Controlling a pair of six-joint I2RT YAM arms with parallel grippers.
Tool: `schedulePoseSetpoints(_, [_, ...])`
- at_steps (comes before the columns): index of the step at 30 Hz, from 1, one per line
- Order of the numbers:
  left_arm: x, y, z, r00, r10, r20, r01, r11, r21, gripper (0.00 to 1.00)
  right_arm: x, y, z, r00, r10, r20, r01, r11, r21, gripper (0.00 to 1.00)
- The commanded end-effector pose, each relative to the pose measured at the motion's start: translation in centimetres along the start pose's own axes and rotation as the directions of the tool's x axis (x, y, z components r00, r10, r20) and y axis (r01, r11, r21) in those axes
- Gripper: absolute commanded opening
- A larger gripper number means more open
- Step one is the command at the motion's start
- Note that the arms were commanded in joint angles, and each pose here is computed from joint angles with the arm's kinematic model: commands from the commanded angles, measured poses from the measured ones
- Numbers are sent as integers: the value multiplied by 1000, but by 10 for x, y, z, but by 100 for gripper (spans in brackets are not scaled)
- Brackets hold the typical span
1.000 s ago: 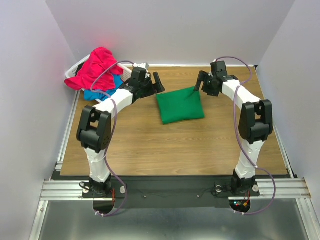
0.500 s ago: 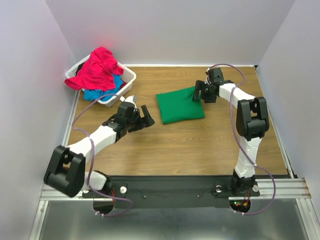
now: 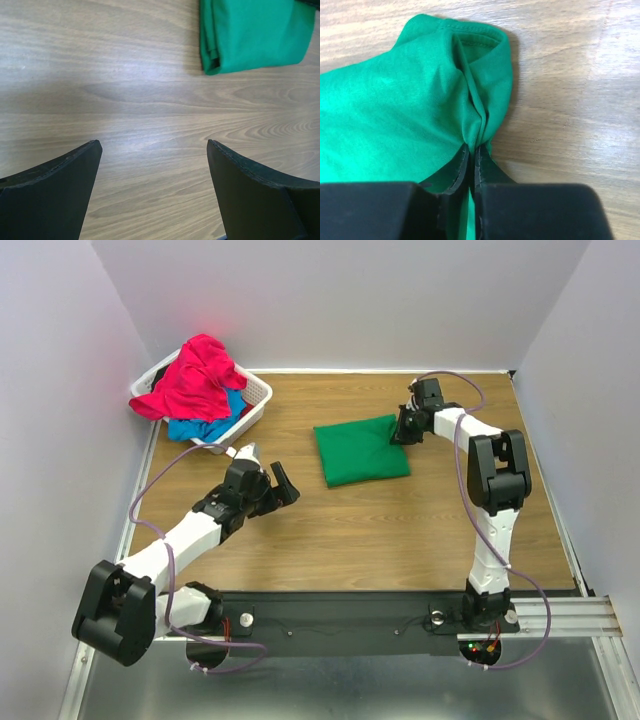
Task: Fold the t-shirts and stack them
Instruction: Neatly place the folded tshirt to the corner
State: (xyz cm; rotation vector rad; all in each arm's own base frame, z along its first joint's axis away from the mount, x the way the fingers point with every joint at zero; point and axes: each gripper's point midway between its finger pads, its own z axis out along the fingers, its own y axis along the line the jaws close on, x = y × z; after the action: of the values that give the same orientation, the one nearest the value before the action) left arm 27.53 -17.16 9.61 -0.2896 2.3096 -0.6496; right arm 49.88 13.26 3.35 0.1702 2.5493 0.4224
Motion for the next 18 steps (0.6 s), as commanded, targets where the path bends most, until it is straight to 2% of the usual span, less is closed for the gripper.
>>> schedulePoseSetpoints(1, [9, 10, 3, 1000, -4, -9, 3, 1000, -27, 98, -15, -20, -7, 997, 33, 68, -39, 996, 85, 4])
schedulePoseSetpoints(2, [10, 11, 3, 1000, -8, -11, 8, 1000, -29, 98, -21, -29, -12, 995, 58, 83, -65, 993, 94, 0])
schedulePoseSetpoints(12, [7, 11, 4, 1000, -22, -3, 22, 999, -39, 98, -77, -127, -40, 959, 196, 205, -224, 967, 123, 0])
schedulePoseSetpoints(18, [1, 8, 12, 1000, -7, -8, 6, 999, -53, 99, -114, -165, -53, 958, 113, 265, -153, 979, 137, 0])
